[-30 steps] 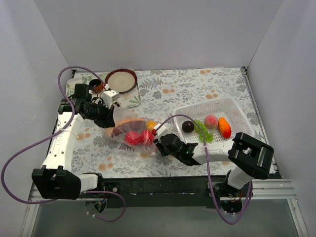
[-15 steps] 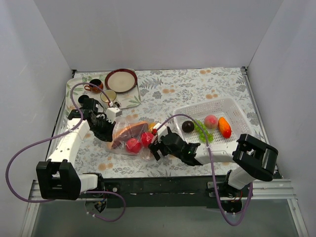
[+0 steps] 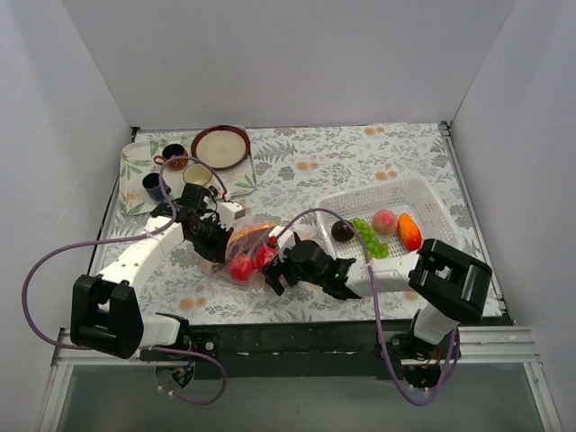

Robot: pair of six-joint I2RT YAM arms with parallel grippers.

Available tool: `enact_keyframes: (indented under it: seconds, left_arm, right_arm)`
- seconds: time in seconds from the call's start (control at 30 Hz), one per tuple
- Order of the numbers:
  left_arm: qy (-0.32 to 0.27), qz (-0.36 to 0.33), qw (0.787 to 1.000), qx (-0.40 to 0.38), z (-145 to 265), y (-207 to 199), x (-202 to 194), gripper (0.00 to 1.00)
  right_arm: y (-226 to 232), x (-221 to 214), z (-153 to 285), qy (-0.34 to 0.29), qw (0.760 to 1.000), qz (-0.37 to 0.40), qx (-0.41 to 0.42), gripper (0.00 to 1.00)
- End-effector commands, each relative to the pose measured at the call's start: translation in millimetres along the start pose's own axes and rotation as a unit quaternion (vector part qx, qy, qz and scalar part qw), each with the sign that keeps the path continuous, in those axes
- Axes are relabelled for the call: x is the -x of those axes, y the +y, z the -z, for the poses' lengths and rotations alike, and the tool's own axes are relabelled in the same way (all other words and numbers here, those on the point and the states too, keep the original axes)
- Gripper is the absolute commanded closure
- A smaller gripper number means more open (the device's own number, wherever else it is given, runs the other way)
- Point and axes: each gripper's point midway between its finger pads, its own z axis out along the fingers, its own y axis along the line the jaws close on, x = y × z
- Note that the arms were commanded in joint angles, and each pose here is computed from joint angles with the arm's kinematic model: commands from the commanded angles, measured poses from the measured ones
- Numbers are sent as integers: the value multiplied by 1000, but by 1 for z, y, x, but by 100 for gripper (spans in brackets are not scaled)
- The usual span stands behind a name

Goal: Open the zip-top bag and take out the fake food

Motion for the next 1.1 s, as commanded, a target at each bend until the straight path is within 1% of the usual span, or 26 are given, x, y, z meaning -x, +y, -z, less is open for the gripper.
enact_keyframes:
  seconds: [0.0, 0.13, 0.4, 0.5, 0.53, 0.63, 0.67, 0.73, 0.77, 0.83, 0.9, 0.93, 0.97, 1.0, 1.03, 1.07]
  left_arm:
    - [-15, -2, 1000, -26, -9, -18, 8, 100]
    - [-2, -9, 999, -39, -19, -29, 6, 100]
    - [16, -28, 999, -35, -31, -31, 3, 100]
    - [23, -32, 999, -35, -32, -30, 1, 100]
    - [22, -33, 999, -35, -32, -30, 2, 100]
    - [25, -35, 999, -32, -33, -29, 0, 100]
    - [28, -34, 999, -30, -34, -28, -1, 100]
    - [33, -38, 999, -16, -34, -23, -4, 100]
    - [31, -41, 999, -10, -34, -20, -4, 100]
    - [38, -45, 998, 9, -35, -14, -9, 100]
    - [36, -47, 998, 24, -35, -8, -9, 100]
    - [41, -48, 997, 39, -36, -3, -11, 100]
    - [43, -46, 997, 49, -36, 1, -12, 100]
    - [46, -46, 996, 59, -37, 4, -14, 100]
    - [50, -46, 995, 72, -37, 10, -16, 100]
    - [55, -47, 993, 92, -36, 17, -17, 100]
  right_arm:
    - [16, 32, -11, -42, 999, 2, 33, 1]
    - [26, 35, -18, -40, 997, 12, 58, 1]
    - [45, 54, -30, -48, 994, 40, 92, 1]
    - [47, 45, -36, -35, 993, 41, 101, 2]
    - [50, 39, -37, -29, 993, 42, 109, 4]
    - [55, 29, -35, -20, 991, 40, 128, 23]
    - [55, 26, -35, -16, 991, 39, 129, 36]
    - [54, 24, -28, -12, 991, 37, 128, 49]
    - [52, 23, -25, -12, 991, 37, 125, 58]
    - [49, 24, -9, -20, 992, 35, 121, 67]
    - [43, 20, 2, -15, 994, 29, 107, 71]
    - [42, 28, 13, -28, 994, 27, 107, 72]
    - [39, 14, 20, -11, 994, 27, 103, 72]
    - [36, 10, 25, -6, 995, 26, 98, 72]
    - [35, 16, 34, -13, 995, 23, 95, 72]
    - [32, 6, 40, -3, 995, 21, 94, 72]
